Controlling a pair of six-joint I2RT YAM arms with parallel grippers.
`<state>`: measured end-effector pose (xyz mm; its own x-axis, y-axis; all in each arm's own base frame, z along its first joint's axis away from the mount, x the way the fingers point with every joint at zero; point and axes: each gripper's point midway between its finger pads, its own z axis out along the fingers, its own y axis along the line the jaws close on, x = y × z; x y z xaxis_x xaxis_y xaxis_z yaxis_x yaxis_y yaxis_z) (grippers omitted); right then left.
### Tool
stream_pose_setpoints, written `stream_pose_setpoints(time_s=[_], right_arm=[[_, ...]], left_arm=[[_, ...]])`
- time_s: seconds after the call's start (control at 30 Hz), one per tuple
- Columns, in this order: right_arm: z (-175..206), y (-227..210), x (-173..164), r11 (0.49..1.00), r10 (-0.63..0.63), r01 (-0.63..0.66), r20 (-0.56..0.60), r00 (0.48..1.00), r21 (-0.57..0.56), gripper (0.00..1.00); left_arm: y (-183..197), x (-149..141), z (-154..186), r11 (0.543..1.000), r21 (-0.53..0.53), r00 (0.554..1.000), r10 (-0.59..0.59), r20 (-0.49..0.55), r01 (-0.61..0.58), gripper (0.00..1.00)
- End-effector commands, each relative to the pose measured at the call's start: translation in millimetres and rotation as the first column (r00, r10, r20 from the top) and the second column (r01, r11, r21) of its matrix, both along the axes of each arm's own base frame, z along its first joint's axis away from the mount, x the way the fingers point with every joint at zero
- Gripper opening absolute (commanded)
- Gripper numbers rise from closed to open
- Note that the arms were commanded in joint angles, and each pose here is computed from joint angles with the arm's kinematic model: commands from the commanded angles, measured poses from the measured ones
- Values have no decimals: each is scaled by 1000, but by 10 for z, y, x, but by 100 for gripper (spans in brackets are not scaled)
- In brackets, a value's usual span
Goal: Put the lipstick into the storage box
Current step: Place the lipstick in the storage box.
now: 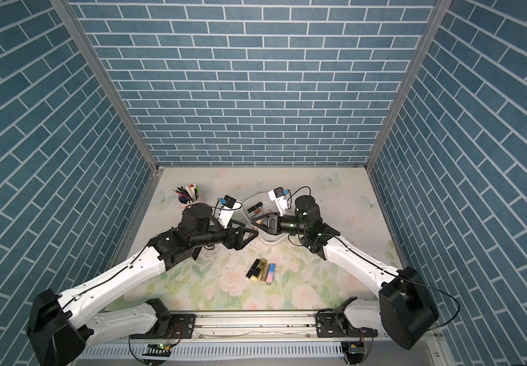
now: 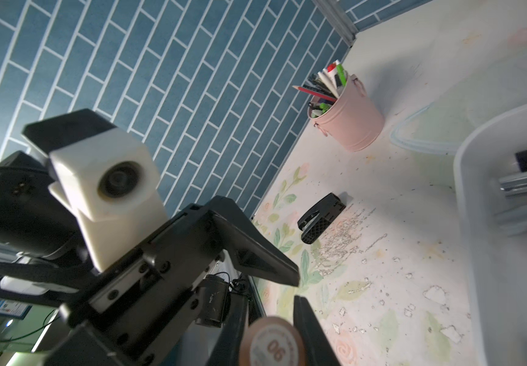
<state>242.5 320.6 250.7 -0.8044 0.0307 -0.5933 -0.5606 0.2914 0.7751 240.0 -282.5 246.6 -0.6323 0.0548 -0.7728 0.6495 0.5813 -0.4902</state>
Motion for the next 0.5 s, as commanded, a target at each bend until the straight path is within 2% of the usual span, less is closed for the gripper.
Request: stream_pose_setpoints(time_s=[0.0, 0.1, 0.2, 0.47], right_arm=[[-111, -153, 287, 986, -144, 142, -9, 990, -88, 10], [-427, -365, 516, 946, -272, 258, -51, 961, -197, 10], [-710, -486, 683, 912, -340, 309, -73, 938, -270, 10], [-1251, -451, 952, 861, -380, 321, -80, 922, -394, 9]], left_arm=[[224, 80, 53, 997, 7, 996, 81, 37, -81, 96], [424, 112, 56, 988, 19, 987, 152, 56, -154, 100], [618, 131, 36, 972, 43, 971, 227, 79, -231, 100], [835, 75, -45, 955, 70, 956, 282, 84, -288, 100]])
